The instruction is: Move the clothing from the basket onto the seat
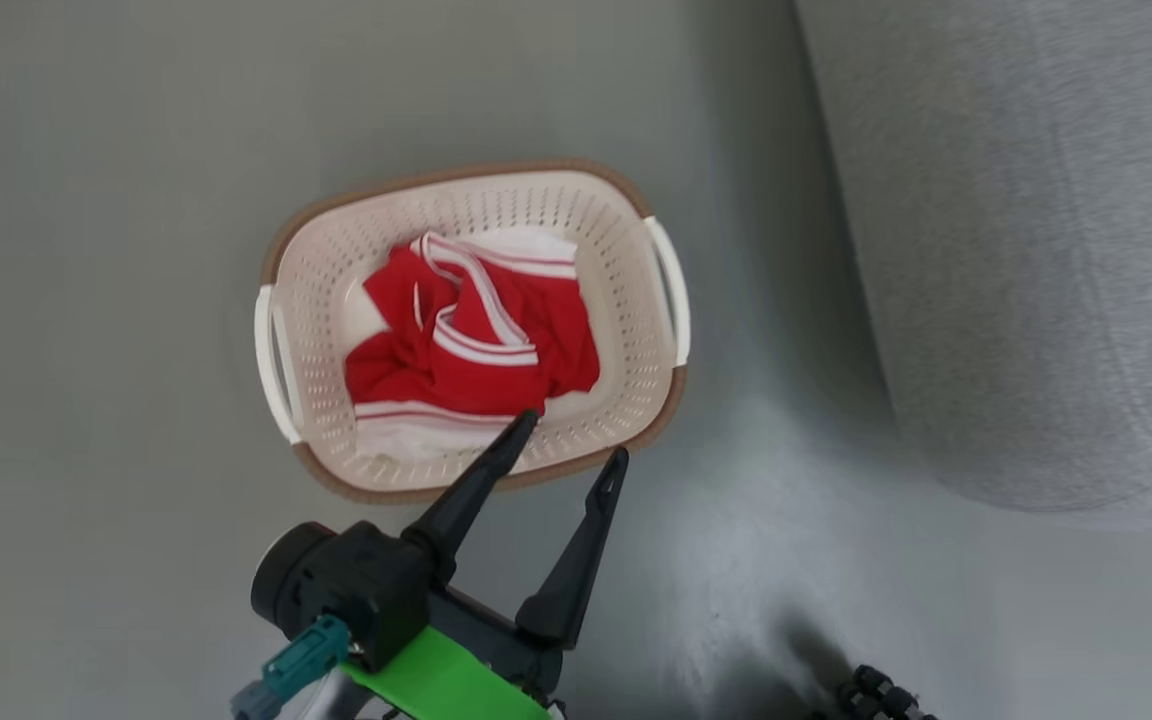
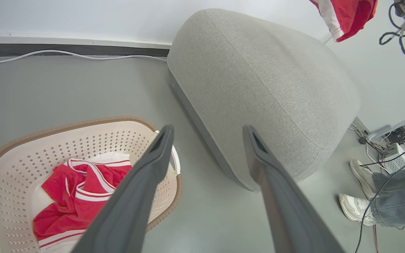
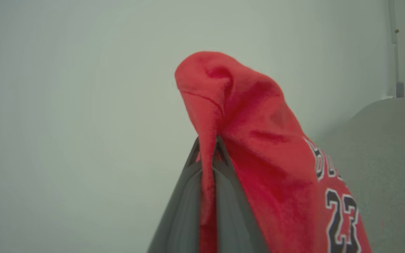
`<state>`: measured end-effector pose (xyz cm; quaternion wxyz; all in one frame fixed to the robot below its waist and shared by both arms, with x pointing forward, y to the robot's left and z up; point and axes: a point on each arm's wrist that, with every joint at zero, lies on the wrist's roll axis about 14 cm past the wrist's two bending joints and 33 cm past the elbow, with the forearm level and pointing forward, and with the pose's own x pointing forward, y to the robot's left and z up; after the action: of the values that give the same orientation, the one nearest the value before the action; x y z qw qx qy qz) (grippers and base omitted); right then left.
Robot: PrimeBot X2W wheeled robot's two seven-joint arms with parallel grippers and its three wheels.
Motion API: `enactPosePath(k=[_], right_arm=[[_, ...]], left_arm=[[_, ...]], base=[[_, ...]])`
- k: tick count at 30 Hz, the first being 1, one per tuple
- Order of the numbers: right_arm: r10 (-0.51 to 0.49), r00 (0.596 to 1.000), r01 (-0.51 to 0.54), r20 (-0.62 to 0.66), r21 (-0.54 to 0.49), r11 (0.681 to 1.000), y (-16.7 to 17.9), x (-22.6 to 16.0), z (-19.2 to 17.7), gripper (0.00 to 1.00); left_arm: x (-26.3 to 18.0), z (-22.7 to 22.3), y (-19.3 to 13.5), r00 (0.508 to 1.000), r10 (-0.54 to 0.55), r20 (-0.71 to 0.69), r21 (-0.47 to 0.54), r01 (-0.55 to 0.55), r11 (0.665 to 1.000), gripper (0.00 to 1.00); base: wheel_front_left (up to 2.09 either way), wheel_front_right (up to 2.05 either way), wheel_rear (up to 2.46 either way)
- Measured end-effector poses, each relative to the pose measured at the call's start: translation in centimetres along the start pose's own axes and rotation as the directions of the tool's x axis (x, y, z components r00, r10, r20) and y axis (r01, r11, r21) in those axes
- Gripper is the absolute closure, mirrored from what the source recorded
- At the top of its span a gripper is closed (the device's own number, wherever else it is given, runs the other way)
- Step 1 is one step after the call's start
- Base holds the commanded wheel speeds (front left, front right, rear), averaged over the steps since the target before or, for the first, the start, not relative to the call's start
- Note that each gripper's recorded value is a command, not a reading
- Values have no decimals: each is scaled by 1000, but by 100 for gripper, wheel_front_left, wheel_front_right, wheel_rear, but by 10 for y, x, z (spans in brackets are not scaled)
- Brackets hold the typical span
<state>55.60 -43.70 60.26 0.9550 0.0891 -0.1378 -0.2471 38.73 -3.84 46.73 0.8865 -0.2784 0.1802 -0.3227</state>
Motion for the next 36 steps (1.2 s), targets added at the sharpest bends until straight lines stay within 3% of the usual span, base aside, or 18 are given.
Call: enactPosePath(k=[6, 14, 26, 27, 28, 29, 30, 31, 36], right_arm=[[6, 998, -6, -58, 3, 1000, 15, 20, -51, 100], [-30, 994, 24, -102, -56, 998, 5, 37, -100, 100], [-76, 967, -4, -242, -315, 949, -30, 20, -175, 100], [-85, 965, -2, -248, -330, 944, -34, 18, -178, 96], [-94, 962, 1, -256, -341, 940, -38, 15, -181, 70], [-105, 957, 7, -270, -341, 940, -41, 10, -187, 56], [-116, 950, 11, -290, -338, 941, -43, 5, -194, 4], [-121, 942, 10, -312, -337, 942, -43, -1, -201, 0], [-102, 936, -17, -337, -332, 943, -37, -13, -205, 0]], left_arm=[[6, -2, 32, 998, 59, 2, 15, -59, 998, 0], [13, -18, 70, 993, 115, -33, 11, -115, 993, 0], [38, -47, 99, 992, 97, -74, 8, -97, 995, 0], [40, -49, 99, 993, 89, -78, 4, -89, 996, 0], [42, -51, 100, 993, 86, -78, 2, -86, 996, 0], [44, -51, 102, 994, 86, -75, 1, -86, 996, 0], [46, -51, 103, 994, 85, -68, 1, -85, 996, 0], [48, -50, 102, 995, 79, -62, 1, -79, 997, 0], [56, -37, 95, 999, 44, -1, -3, -44, 999, 0]], base=[[0, 0, 0], [0, 0, 0], [0, 0, 0], [0, 0, 0], [0, 0, 0], [0, 0, 0], [0, 0, 0], [0, 0, 0], [0, 0, 0]])
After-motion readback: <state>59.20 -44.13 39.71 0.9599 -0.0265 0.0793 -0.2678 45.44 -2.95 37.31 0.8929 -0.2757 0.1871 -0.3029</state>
